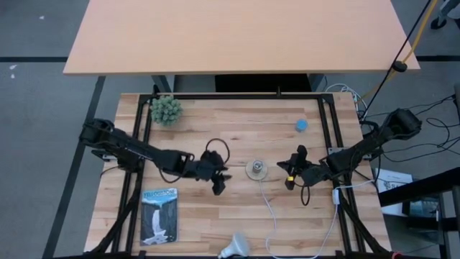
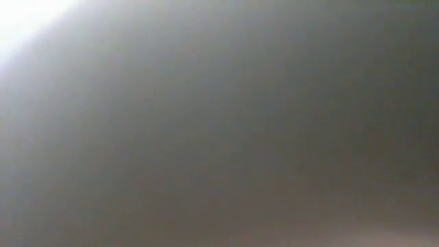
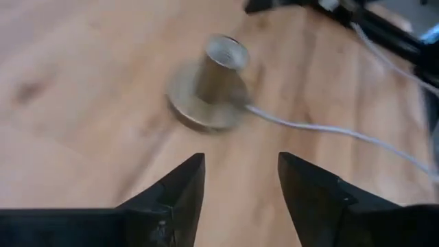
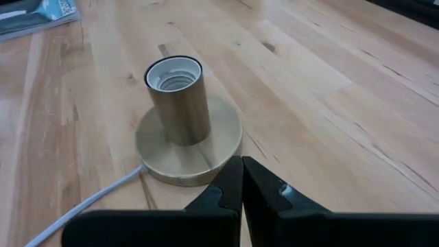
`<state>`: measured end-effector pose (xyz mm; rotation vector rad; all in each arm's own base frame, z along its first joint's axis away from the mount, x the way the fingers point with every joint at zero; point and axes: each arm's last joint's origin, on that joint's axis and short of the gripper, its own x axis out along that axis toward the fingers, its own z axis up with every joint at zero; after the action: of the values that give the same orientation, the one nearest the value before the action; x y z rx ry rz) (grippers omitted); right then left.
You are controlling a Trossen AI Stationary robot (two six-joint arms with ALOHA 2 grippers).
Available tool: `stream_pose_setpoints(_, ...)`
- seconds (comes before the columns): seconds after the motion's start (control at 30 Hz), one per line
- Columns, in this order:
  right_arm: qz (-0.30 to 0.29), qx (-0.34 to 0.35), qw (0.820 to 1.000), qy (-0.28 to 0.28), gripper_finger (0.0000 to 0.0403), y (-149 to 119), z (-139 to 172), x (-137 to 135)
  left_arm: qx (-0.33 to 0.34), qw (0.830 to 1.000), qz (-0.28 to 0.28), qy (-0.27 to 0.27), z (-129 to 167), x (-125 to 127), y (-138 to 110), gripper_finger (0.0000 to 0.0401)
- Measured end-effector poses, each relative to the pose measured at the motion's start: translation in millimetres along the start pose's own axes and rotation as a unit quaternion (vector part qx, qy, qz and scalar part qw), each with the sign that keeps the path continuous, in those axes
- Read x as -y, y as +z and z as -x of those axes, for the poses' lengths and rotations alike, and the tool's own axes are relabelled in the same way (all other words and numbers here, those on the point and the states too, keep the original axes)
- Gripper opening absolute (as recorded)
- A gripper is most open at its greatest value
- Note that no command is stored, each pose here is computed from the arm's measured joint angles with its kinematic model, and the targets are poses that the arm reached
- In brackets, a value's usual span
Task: Screw lightbulb
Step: Insert the lightbulb into the lamp
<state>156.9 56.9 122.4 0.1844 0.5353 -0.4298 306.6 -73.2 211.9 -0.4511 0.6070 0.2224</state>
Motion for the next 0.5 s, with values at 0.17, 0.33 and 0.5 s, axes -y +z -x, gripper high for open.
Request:
stream_pose_setpoints(0.17,0.000,-0.001,1.000,0.000,0.0000,0,0,0,-0.072,0.997,-0.001,0.018,11,21,-6,0.0179)
stream_pose_setpoints(0.33,0.007,-0.007,1.000,-0.005,0.0000,-2,0,1,-0.153,0.988,0.004,0.012,14,38,-1,0.0174)
stream_pose_setpoints(0.5,0.004,-0.014,1.000,-0.007,0.0000,-3,0,2,-0.182,0.983,0.013,-0.003,1,54,-6,0.0174)
